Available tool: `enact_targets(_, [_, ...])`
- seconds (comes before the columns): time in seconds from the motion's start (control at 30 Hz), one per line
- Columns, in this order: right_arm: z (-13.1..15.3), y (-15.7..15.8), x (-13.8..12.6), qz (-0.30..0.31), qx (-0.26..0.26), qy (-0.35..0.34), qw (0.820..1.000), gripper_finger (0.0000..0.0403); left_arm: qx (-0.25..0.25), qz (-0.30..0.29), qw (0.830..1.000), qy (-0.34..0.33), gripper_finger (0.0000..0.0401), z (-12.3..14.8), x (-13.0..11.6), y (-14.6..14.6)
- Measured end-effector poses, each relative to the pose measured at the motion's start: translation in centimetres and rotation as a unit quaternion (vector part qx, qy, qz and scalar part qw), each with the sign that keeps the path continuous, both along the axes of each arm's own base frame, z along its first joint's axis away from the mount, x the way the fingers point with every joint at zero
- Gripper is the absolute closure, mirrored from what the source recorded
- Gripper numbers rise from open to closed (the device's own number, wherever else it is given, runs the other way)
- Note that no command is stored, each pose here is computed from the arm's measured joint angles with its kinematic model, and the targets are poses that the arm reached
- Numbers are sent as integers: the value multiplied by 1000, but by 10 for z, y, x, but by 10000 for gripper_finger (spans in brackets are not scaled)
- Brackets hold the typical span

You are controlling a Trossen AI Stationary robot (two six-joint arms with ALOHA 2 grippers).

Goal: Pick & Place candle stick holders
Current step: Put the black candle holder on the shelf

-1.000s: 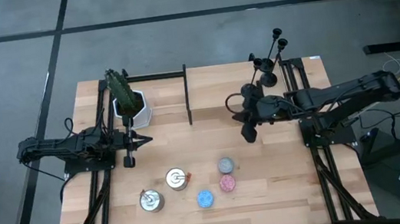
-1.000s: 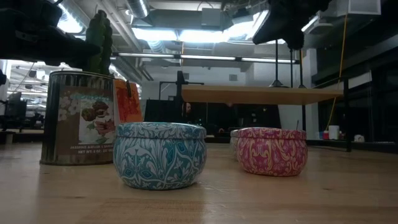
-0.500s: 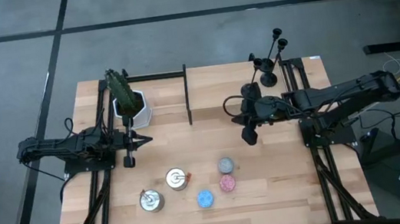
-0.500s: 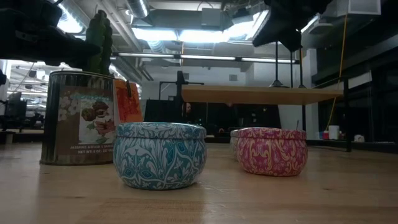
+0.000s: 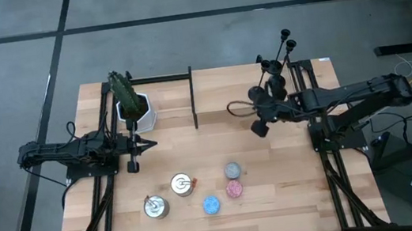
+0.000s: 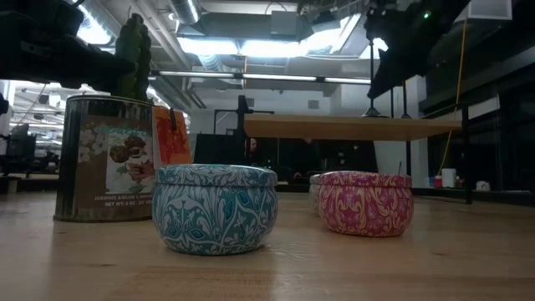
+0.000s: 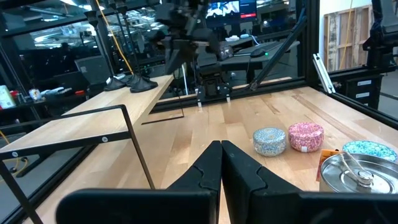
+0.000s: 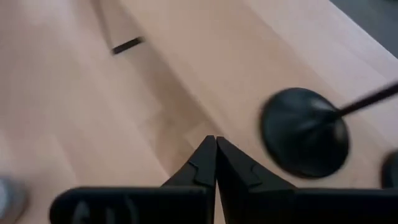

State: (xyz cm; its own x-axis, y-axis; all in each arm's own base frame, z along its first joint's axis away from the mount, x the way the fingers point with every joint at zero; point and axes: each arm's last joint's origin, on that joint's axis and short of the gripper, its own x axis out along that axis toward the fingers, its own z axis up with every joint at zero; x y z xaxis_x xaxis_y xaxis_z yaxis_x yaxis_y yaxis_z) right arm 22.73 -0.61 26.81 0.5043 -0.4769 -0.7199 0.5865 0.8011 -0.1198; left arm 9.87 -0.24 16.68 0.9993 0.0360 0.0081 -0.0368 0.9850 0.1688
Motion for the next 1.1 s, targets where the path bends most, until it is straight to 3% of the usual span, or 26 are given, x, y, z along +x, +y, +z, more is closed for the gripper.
enact_targets(0.13, [-1,-14,0,-49,11,-7,999,392,0,0,1000,0,397,0,0,0])
enact_targets(0.33, [-3,-23,0,-57,34,-4,998,392,0,0,1000,0,397,0,0,0])
enact_targets(1.1, [-24,-36,17,-109,-12,29,994,392,0,0,1000,0,397,0,0,0])
